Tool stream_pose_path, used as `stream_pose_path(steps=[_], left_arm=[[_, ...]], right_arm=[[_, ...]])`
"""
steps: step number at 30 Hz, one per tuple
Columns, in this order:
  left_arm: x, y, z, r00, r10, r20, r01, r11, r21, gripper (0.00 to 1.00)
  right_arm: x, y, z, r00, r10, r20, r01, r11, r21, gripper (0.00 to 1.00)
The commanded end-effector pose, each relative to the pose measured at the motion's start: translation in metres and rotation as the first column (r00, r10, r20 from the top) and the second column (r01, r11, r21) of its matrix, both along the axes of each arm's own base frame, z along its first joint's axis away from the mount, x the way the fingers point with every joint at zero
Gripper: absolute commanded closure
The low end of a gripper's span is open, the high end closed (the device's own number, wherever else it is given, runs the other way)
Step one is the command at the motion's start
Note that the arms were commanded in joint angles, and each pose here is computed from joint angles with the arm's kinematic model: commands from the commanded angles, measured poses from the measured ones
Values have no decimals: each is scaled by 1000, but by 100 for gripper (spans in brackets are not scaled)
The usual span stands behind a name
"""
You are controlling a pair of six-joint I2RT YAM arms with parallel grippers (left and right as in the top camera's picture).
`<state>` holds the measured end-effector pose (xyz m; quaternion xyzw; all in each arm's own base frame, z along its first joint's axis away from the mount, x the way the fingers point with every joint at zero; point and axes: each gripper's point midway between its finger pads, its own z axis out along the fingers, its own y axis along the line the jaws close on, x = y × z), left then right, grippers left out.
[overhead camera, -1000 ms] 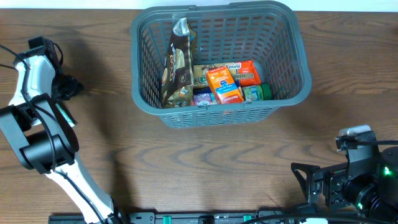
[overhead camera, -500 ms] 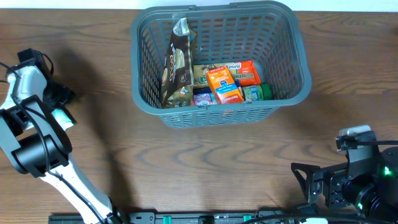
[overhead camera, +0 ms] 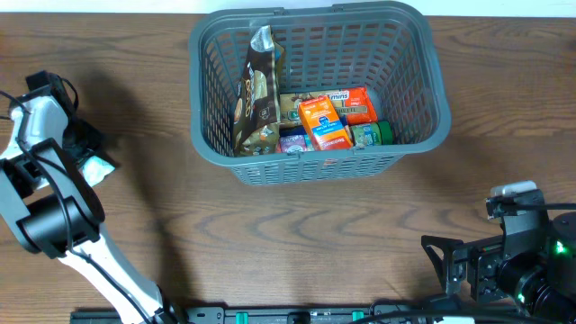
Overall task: Pack container
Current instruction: 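Move the left gripper to the pale green pouch and grasp it, then lift the green pouch into the basket and open the left gripper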
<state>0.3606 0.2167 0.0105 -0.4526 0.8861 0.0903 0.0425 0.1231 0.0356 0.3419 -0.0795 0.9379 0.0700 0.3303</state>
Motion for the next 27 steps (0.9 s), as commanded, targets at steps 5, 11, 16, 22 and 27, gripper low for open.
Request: stream_pose_path(steps=[5, 11, 16, 22, 27], left_arm=[[19, -10, 108, 967, -43, 252, 22, 996, 84, 89], [42, -67, 223, 832, -220, 510, 121, 968, 219, 90], [64, -200, 330, 463, -576, 674, 395, 815, 425, 90], [54, -344, 376, 72, -743, 665, 576, 576, 580, 90], [51, -409, 344, -8, -783, 622, 688, 447, 572, 90]], right_arm=[[0, -1, 0, 1000, -6, -1, 6, 1000, -1, 1], [0, -1, 0, 1000, -6, -1, 6, 1000, -1, 1], [0, -1, 0, 1000, -6, -1, 6, 1000, -1, 1], [0, -1, 0, 1000, -6, -1, 6, 1000, -1, 1], [0, -1, 0, 1000, -6, -1, 6, 1000, -1, 1]])
